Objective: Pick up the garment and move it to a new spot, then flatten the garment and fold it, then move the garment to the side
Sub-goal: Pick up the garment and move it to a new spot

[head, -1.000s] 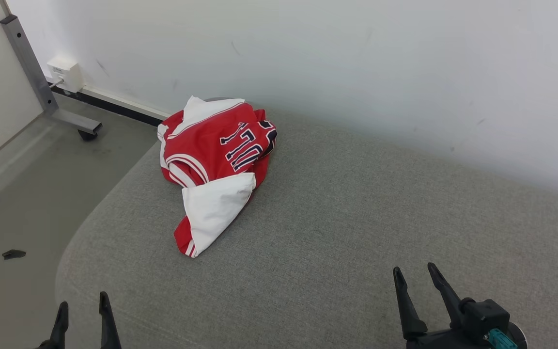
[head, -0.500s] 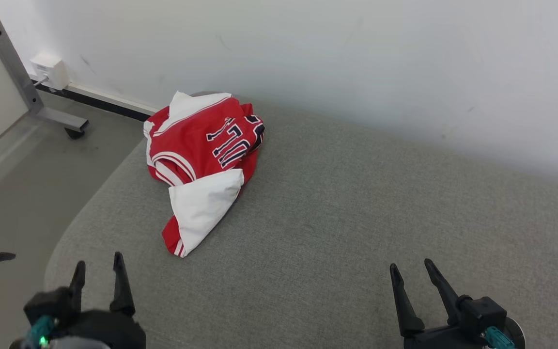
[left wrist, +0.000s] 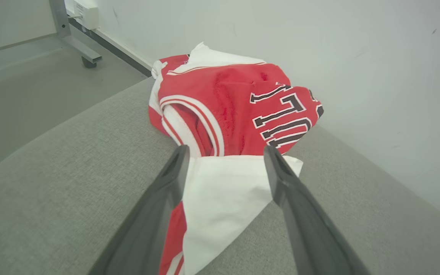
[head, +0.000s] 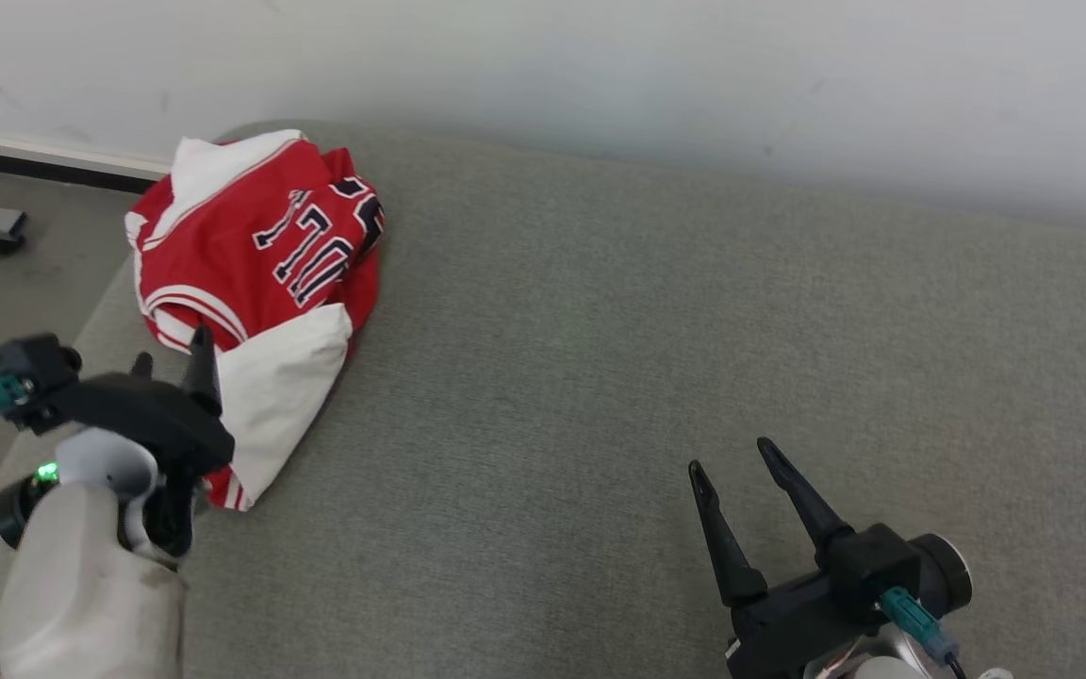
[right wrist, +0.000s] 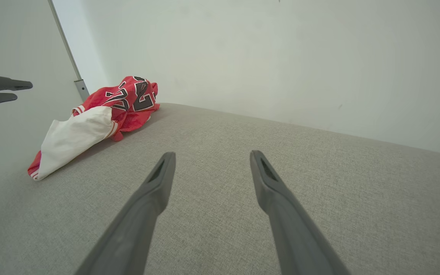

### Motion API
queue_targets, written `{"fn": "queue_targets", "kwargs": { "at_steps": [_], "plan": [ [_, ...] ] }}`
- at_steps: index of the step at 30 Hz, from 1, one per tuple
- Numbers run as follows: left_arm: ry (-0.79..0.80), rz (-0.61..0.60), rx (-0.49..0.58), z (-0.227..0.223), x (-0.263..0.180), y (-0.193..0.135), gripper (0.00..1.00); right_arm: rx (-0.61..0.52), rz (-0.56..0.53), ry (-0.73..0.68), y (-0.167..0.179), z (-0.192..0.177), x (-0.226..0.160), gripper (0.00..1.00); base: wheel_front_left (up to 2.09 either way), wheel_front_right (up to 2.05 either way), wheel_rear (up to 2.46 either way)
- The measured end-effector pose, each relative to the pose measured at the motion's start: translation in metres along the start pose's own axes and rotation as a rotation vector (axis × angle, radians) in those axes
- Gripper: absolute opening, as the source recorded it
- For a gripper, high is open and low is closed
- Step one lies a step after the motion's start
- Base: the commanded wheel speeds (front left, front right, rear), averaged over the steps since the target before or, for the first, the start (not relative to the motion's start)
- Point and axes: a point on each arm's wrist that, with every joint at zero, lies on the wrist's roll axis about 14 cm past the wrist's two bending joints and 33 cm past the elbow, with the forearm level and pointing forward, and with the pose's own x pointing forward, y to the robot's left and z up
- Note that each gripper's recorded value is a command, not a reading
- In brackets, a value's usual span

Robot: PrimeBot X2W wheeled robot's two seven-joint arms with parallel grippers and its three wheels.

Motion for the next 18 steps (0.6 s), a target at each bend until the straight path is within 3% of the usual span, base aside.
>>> {"fn": "queue_targets", "kwargs": {
  "at_steps": [10, 18],
  "plan": [
    [0.080, -0.068, 0.079, -0.006, 0.075, -0.052, 1.00, -0.009, -0.067, 0.034, -0.032, -0.013, -0.002, 1.00, 0.00, 0.00, 0.00],
    [0.267, -0.055, 0.210, -0.075, 0.110, -0.065, 1.00, 0.014, -0.147, 0.089, -0.063, -0.038, -0.011, 1.00, 0.00, 0.00, 0.00]
  ]
}}
